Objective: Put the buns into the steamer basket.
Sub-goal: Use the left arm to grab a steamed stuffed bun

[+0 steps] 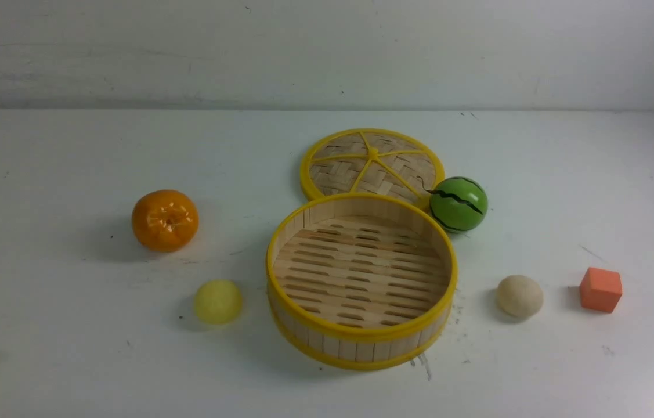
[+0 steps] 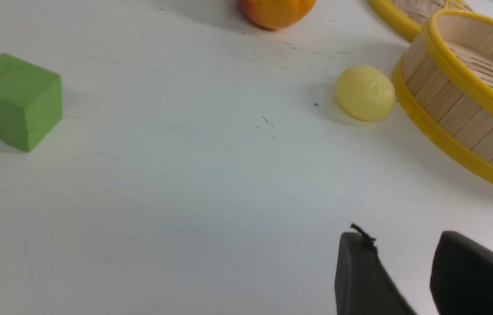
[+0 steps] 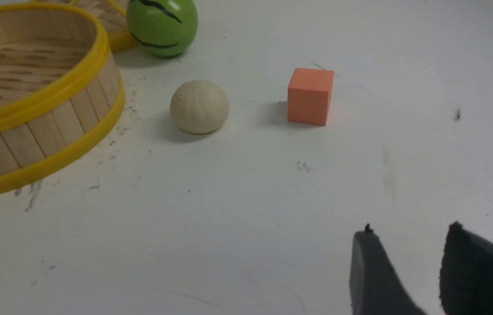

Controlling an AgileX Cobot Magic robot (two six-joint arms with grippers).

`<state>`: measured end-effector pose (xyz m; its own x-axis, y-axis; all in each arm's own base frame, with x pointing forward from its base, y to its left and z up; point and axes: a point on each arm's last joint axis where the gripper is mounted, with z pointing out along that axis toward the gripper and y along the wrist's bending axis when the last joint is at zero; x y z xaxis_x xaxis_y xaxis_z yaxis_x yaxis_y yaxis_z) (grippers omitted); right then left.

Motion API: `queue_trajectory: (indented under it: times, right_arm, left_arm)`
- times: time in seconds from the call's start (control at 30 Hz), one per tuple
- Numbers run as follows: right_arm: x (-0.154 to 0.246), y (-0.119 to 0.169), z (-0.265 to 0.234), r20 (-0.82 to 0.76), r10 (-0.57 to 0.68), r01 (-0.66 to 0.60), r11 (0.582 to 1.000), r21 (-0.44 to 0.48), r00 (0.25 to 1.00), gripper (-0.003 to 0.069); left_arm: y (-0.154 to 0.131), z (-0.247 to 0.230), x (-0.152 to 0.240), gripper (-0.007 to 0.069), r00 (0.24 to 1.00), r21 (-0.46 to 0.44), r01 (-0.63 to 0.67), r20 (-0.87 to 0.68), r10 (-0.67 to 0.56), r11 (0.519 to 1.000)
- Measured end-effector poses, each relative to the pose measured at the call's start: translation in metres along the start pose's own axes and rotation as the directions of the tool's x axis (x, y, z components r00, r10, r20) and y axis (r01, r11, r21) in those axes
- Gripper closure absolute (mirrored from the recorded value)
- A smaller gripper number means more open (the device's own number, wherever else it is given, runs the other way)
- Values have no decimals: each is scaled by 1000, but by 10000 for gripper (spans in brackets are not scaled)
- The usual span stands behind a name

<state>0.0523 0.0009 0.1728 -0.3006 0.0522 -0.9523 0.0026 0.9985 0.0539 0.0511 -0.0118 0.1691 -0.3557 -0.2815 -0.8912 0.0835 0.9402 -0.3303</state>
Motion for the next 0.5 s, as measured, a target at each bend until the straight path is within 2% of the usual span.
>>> queue_trajectory:
  times: [0.13, 0.2, 0.23, 0.27, 0.3, 0.37, 0.43, 0.5]
  right_arm:
    - [0, 0, 0, 0, 0, 0, 1000, 0, 1000, 418]
    - [0, 0, 0, 0, 0, 0, 1000, 0, 1000, 418]
    - [0, 0, 0, 0, 0, 0, 1000, 0, 1000, 418]
    - [0, 0, 0, 0, 0, 0, 1000, 0, 1000, 418]
    - [0, 0, 0, 0, 0, 0, 1000, 0, 1000, 418]
    - [0, 0, 0, 0, 0, 0, 1000, 0, 1000, 418]
    - [0, 0, 0, 0, 0, 0, 1000, 0, 1000, 418]
    - [0, 0, 0, 0, 0, 0, 1000, 0, 1000, 418]
  left_arm:
    - [0, 0, -1, 387, 1000, 2, 2, 8, -2, 1000]
    - [-3, 0, -5, 387, 995, 35, 80, 56, -82, 996]
    - [-5, -1, -9, 387, 976, 78, 190, 88, -197, 979]
    - [-5, -1, -9, 387, 976, 78, 190, 88, -197, 979]
    - [-8, -1, -14, 387, 931, 135, 331, 116, -346, 934]
    - [-9, -3, -20, 387, 870, 193, 441, 148, -471, 876]
    - [-9, -5, -28, 393, 810, 252, 500, 204, -550, 829]
    - [-11, -7, -33, 426, 784, 278, 523, 214, -583, 806]
